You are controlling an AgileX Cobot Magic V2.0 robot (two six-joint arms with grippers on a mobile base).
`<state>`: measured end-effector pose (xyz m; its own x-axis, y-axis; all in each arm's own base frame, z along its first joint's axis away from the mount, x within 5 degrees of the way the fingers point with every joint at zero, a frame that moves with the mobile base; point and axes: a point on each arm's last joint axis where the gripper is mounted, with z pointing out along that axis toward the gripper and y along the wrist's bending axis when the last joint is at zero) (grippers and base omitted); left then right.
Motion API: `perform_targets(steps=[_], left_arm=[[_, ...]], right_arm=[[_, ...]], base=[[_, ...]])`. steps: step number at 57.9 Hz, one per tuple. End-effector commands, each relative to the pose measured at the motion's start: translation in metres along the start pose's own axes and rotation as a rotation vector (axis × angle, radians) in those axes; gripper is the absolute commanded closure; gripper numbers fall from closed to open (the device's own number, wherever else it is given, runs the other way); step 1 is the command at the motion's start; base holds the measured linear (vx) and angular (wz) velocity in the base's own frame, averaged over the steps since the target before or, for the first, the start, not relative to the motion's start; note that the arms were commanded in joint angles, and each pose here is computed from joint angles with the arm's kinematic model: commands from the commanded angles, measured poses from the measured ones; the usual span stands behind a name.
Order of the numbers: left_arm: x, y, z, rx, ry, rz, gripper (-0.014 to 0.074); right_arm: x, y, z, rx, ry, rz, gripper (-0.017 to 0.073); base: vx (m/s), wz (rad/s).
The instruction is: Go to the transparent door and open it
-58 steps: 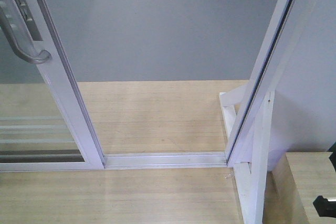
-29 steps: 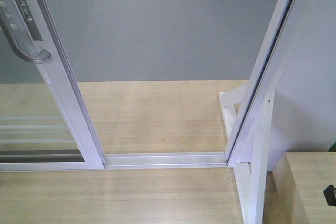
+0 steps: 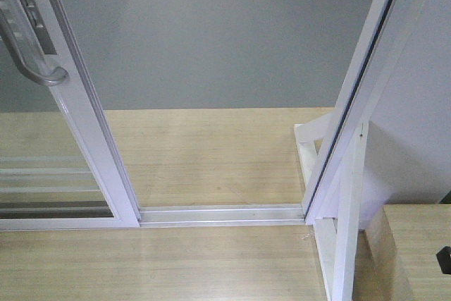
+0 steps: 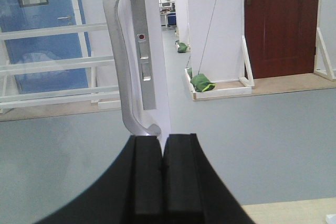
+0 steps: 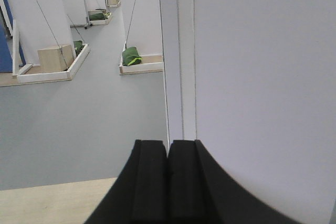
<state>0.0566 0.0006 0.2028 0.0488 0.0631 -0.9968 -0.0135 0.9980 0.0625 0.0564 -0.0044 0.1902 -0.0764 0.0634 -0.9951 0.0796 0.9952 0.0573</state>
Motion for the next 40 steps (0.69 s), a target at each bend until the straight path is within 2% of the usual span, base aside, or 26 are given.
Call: perform_targets(steps=[1,40], left_arm=[[0.0028,-0.0005,-0.0003,0.000,-0.061,-0.011,0.0599],[0.0028,-0.0005,-0.0003,0.000,-0.061,-0.011,0.0599]], right_arm=[[-0.0040,0.0001,-0.0005,-0.002,-0.089,-0.010,0.0567],[-0.0040,0.0001,-0.0005,-0.002,-0.089,-0.010,0.0567]], base=[[0.00,0.00],[0.00,0.00]])
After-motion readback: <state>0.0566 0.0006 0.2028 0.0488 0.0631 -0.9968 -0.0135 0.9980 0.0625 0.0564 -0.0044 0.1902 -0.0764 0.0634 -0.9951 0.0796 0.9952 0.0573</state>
